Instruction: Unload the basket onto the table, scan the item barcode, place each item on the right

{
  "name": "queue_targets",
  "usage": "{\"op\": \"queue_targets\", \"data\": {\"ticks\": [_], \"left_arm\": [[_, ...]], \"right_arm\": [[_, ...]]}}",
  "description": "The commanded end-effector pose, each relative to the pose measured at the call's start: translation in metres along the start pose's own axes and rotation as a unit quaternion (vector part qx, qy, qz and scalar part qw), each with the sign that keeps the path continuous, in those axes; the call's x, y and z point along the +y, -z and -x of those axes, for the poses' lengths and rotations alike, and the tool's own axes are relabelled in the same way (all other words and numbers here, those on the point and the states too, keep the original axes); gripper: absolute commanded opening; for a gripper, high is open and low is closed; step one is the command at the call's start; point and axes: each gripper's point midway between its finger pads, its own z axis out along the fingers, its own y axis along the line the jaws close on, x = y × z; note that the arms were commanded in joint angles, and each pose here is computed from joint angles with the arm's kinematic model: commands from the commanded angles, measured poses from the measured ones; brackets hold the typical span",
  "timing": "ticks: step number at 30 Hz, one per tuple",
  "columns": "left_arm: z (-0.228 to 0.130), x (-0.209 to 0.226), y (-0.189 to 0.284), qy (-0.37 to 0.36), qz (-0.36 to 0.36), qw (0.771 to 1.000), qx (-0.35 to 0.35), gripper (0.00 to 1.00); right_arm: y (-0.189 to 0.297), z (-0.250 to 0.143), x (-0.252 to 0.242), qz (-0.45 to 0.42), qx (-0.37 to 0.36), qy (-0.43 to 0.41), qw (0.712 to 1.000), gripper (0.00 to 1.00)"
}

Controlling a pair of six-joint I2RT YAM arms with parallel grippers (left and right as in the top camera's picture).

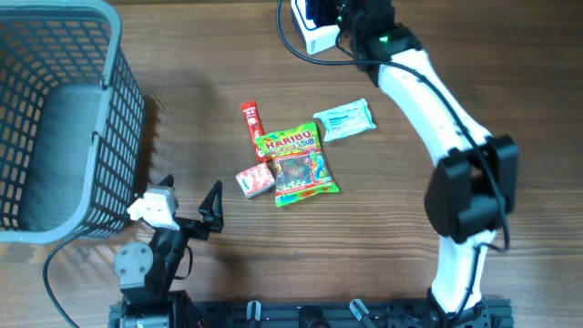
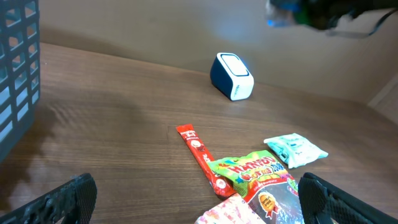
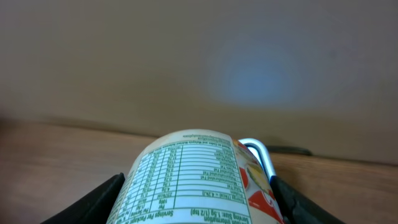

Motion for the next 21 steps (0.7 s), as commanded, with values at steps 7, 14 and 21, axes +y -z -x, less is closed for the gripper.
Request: {"op": "queue_targets", "data": {"ticks": [7, 14, 21], "left_arm": [[-0.001, 0.002, 0.000, -0.008, 0.005, 1.000, 0.000, 1.00], [-0.001, 0.002, 0.000, -0.008, 0.005, 1.000, 0.000, 1.00], [-0.001, 0.002, 0.000, -0.008, 0.005, 1.000, 0.000, 1.00]], "right_arm": [[-0.068, -0.045, -0.035, -0.060, -0.071, 0.004, 0.996, 0.70], [-0.077, -0.044, -0.036, -0.052, -0.109, 0.002, 0.993, 0.72], [-0.078, -0.042, -0.025, -0.023, -0.109, 0.006, 0.994, 0.73]]}}
